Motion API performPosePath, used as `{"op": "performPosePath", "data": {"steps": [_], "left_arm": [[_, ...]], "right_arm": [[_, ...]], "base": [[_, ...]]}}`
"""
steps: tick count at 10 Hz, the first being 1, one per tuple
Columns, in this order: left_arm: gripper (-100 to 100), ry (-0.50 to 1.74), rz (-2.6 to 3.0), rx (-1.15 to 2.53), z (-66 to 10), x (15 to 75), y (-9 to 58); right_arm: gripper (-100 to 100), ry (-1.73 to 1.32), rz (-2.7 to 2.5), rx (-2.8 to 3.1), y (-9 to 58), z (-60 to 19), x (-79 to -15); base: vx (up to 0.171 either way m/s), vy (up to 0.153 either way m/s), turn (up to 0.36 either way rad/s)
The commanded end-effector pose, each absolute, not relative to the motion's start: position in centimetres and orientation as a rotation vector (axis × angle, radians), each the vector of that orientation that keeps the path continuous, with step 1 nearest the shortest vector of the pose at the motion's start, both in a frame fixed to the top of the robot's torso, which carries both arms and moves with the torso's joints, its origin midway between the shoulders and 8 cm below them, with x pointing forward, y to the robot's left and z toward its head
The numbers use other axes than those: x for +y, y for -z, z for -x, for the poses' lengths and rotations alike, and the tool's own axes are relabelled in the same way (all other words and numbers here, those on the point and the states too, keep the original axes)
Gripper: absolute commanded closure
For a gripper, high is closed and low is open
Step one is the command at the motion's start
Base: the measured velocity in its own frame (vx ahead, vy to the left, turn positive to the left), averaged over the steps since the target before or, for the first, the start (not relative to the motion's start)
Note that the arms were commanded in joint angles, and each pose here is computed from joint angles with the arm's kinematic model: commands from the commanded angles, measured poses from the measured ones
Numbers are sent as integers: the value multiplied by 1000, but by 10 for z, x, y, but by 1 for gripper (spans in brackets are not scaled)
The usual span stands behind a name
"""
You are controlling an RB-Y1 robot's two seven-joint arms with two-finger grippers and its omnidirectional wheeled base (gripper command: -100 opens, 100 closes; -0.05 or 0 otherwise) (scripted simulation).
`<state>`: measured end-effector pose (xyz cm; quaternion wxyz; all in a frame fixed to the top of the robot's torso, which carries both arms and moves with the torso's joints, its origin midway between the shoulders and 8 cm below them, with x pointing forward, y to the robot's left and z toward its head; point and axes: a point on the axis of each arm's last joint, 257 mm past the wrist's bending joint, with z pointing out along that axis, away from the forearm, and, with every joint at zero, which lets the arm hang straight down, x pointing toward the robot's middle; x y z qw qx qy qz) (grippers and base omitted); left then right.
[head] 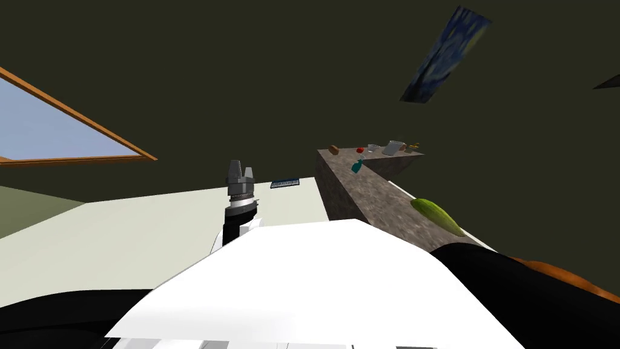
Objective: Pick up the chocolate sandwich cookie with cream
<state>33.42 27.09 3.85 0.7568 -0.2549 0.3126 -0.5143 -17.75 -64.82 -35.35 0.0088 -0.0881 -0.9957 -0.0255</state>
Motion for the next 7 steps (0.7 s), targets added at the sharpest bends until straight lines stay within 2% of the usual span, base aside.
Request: {"op": "performPosePath", "data": {"steps": [1, 3, 4, 6, 7], "left_arm": [[0, 1121, 556, 681, -334, 271, -38], [0, 1121, 556, 681, -334, 271, -38], [0, 1121, 556, 681, -334, 271, -38], [0, 1121, 556, 681, -334, 271, -38], [0, 1121, 556, 682, -334, 271, -38]], "right_arm": [[-100, 71, 319, -3121, 353, 176, -648], [-100, 62, 376, -3101, 353, 204, -644], [-100, 52, 402, -3113, 353, 201, -646], [-100, 35, 456, -3096, 353, 227, -641], [-100, 27, 476, -3104, 353, 224, -643]], "base": [[-32, 13, 29], [-62, 35, 335], [-28, 10, -8], [-66, 36, 325], [-25, 15, -1]]}}
